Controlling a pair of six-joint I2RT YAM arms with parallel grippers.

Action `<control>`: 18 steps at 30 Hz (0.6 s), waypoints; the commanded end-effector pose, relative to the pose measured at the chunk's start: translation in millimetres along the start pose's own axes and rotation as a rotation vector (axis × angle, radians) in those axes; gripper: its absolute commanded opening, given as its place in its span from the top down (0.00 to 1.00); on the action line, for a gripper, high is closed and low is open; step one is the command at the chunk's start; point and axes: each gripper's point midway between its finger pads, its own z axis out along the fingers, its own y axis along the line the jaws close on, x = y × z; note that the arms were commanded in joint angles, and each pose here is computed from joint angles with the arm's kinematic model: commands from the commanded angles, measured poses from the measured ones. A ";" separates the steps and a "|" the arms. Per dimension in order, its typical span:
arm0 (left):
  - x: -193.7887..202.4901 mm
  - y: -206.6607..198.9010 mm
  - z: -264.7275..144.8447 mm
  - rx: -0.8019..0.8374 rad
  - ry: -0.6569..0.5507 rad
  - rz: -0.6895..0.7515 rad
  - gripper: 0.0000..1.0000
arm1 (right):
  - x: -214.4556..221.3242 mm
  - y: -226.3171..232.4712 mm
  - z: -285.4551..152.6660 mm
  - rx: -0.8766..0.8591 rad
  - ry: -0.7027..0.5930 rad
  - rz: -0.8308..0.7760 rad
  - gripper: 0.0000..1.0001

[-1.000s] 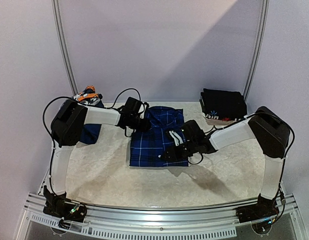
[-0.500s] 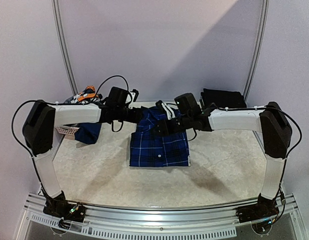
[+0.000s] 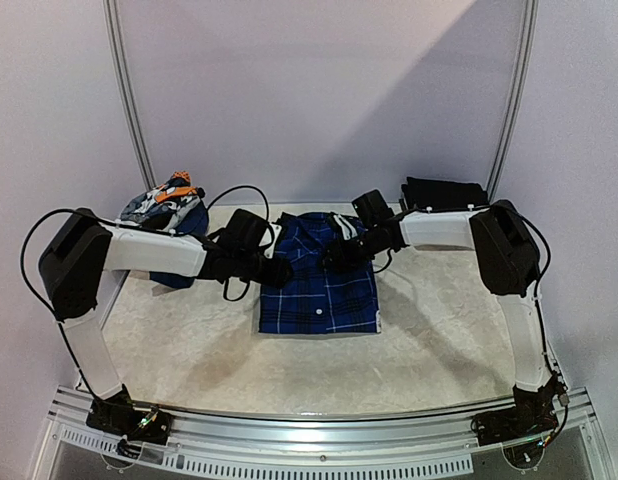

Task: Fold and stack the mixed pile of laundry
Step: Adjust the 2/3-rectangle-folded shirt at the center of the board.

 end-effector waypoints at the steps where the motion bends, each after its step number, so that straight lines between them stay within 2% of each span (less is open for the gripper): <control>1: 3.9 -9.4 3.8 0.022 -0.005 0.011 0.48 | 29.8 -40.4 -3.8 0.129 0.069 0.046 0.55; 5: 13.5 -11.8 11.9 0.026 0.022 0.022 0.48 | 46.3 -53.2 -19.0 0.213 0.082 0.045 0.55; 11: 7.6 -19.1 14.6 0.048 0.014 0.039 0.49 | 44.8 -50.4 -30.4 0.235 0.075 0.037 0.55; 18: 0.3 -28.3 -4.0 0.014 0.001 0.117 0.49 | 27.7 -25.9 -64.2 0.225 -0.008 -0.019 0.46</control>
